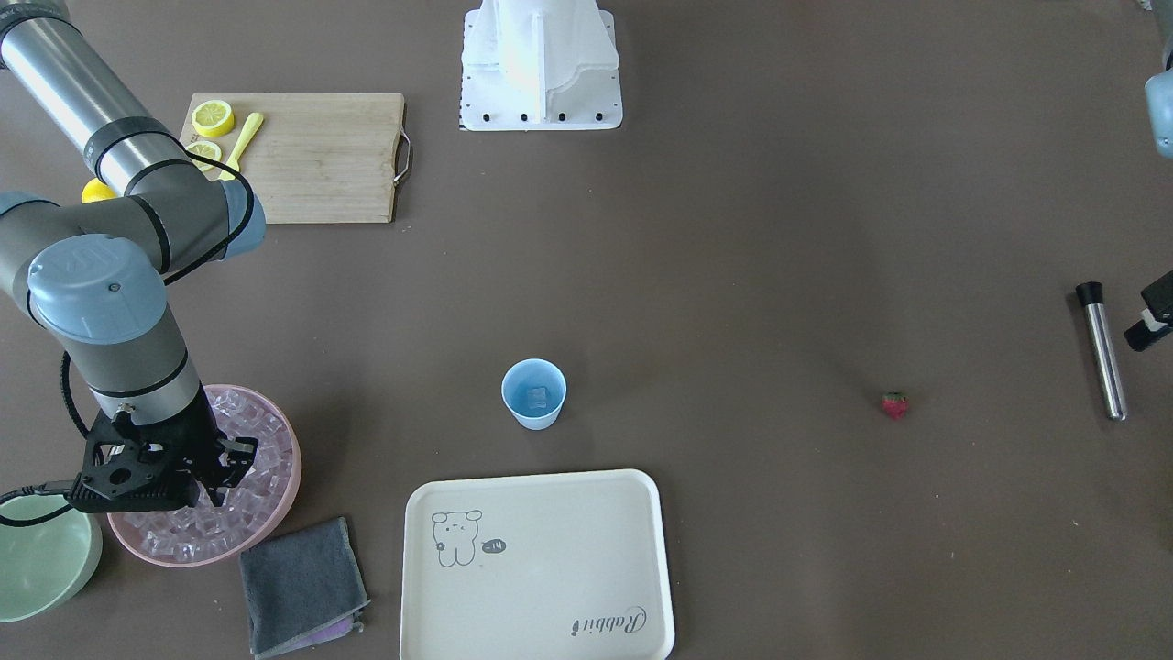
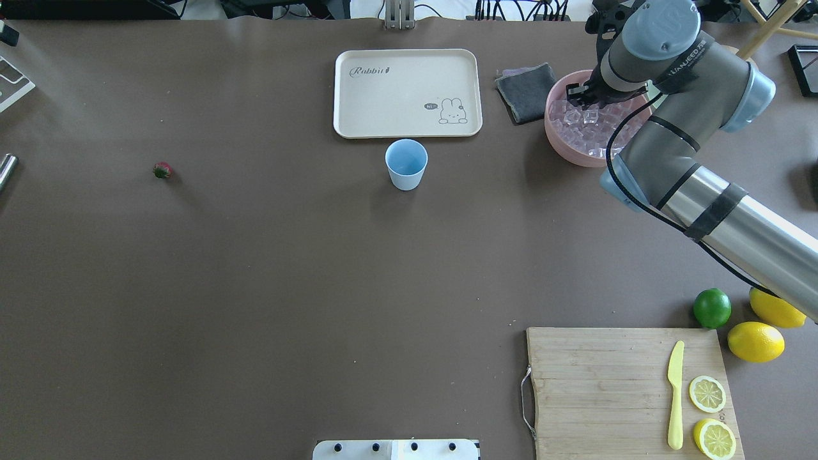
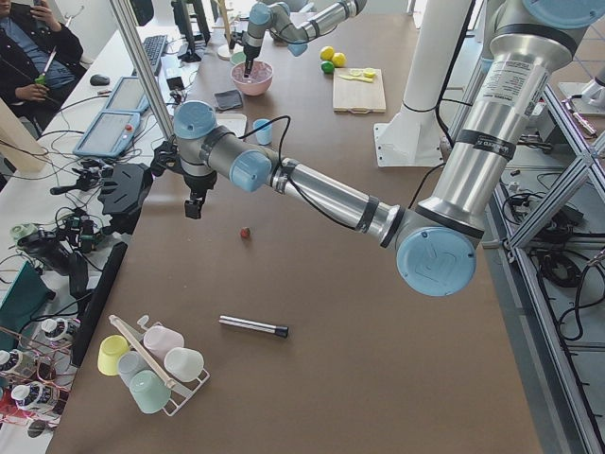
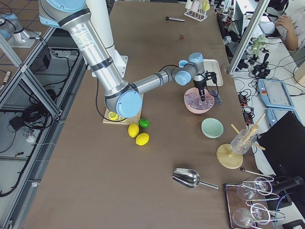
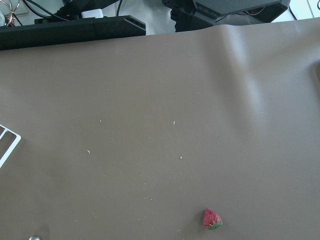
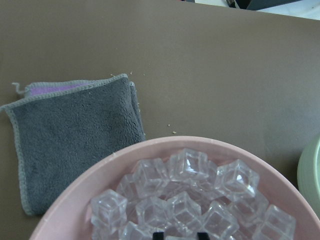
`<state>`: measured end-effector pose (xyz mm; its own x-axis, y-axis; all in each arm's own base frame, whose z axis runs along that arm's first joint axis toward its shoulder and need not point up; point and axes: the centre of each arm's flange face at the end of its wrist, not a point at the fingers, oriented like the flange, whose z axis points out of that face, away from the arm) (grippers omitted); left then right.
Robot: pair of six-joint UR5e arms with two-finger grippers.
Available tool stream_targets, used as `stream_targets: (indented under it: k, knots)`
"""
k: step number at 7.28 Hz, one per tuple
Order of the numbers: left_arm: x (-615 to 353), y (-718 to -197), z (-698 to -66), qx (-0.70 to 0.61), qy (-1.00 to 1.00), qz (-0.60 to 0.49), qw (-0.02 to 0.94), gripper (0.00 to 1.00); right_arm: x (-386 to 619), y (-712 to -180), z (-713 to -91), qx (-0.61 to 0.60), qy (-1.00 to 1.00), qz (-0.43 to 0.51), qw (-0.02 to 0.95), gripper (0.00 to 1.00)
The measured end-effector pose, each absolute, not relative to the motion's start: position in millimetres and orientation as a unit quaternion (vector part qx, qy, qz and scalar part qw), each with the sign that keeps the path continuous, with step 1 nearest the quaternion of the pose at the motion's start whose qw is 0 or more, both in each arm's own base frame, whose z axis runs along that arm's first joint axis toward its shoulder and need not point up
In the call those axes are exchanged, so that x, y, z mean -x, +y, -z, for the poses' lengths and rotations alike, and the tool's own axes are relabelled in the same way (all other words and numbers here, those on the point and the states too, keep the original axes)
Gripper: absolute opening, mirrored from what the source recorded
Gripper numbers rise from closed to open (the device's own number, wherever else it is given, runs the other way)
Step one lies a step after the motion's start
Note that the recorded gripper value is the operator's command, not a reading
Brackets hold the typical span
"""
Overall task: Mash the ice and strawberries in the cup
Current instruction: 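Grasp another ice cube in the bowl with the right gripper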
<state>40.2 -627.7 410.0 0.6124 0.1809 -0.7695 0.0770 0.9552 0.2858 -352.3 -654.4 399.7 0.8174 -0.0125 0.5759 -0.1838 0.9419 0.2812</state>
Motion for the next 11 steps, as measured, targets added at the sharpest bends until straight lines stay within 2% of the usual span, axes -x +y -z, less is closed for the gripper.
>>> stream_targets:
  k: [5, 6, 7, 8, 9, 11]
  knots:
    - [-40.7, -628.2, -408.6, -0.148, 0.439, -0.030, 0.886, 0.98, 364.2, -648.6, -410.7, -0.158, -0.290, -0.042, 0.943, 0.97]
    - [-40.7, -628.2, -408.4, -0.148, 0.439, -0.030, 0.886, 0.98, 367.6, -646.8, -412.9, -0.157, -0.288, -0.040, 0.944, 0.83]
    - [-40.8, -628.2, -408.3, -0.148, 0.439, -0.030, 0.886, 0.98, 371.5, -644.8, -415.5, -0.157, -0.285, -0.038, 0.945, 0.55]
    - [-40.8, -628.1, -408.2, -0.148, 0.439, -0.030, 0.885, 0.98, 375.7, -643.2, -418.2, -0.158, -0.281, -0.036, 0.946, 0.22]
    - [-40.8, -627.9, -408.5, -0.148, 0.439, -0.030, 0.886, 0.98, 378.8, -642.2, -419.8, -0.157, -0.279, -0.034, 0.947, 0.00]
    - [-40.8, -627.7, -408.6, -0.148, 0.440, -0.030, 0.885, 0.98, 378.1, -643.8, -417.8, -0.159, -0.279, -0.033, 0.947, 0.00]
